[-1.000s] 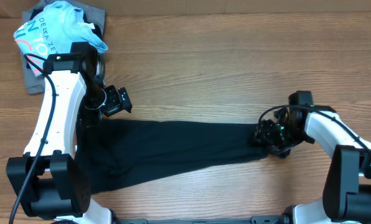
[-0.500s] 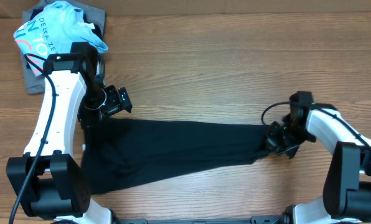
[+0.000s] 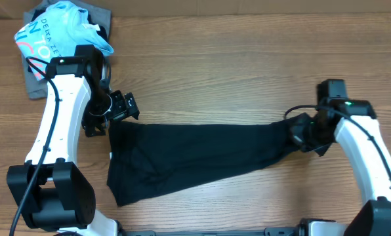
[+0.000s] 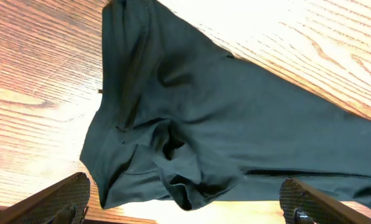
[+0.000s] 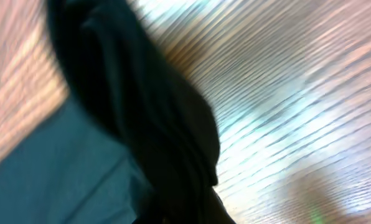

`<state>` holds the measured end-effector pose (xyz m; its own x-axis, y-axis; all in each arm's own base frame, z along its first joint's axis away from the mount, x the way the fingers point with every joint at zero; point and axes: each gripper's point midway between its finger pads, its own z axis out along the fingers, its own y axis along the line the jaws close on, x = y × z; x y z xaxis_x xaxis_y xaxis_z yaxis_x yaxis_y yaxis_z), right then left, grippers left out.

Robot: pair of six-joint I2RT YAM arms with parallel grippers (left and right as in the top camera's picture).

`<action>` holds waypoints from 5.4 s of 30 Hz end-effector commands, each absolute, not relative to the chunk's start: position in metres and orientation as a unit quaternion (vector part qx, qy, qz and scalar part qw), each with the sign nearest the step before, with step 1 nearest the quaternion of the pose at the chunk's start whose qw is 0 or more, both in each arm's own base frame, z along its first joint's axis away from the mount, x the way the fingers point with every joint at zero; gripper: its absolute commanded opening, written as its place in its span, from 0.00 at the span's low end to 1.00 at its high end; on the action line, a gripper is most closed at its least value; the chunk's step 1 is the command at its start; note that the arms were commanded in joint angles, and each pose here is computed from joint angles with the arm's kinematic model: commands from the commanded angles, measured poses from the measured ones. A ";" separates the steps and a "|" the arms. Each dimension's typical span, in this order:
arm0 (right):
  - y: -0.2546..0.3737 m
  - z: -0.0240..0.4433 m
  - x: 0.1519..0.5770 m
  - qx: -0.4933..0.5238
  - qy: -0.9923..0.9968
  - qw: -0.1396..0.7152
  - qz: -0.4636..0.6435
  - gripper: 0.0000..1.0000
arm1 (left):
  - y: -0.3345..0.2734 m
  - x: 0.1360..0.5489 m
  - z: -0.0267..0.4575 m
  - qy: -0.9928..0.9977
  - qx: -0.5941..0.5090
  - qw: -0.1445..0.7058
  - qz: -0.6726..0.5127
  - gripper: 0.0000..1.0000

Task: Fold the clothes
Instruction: 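Grasp the strip's right end with the right gripper and fold it leftward, then lay the folded right end down and release the right gripper, then grasp the strip's left end with the left gripper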

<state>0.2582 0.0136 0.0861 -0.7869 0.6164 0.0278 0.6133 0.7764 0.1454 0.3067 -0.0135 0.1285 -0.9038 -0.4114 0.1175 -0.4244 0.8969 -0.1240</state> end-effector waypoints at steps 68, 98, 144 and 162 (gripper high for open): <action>0.290 0.089 0.203 -0.018 0.957 -0.065 0.282 0.74 | -0.019 0.300 0.128 -0.979 0.185 0.054 0.069 1.00; 0.274 0.025 0.196 0.060 0.964 -0.088 0.242 0.29 | -0.017 0.303 0.128 -0.980 0.181 0.046 0.067 1.00; 0.139 0.184 0.257 0.060 0.984 0.099 0.138 1.00 | 0.017 0.248 0.035 -0.965 0.216 0.116 0.093 1.00; 0.139 0.182 0.255 0.061 0.984 0.095 0.137 1.00 | -0.022 0.219 -0.002 -0.953 0.195 0.131 0.192 1.00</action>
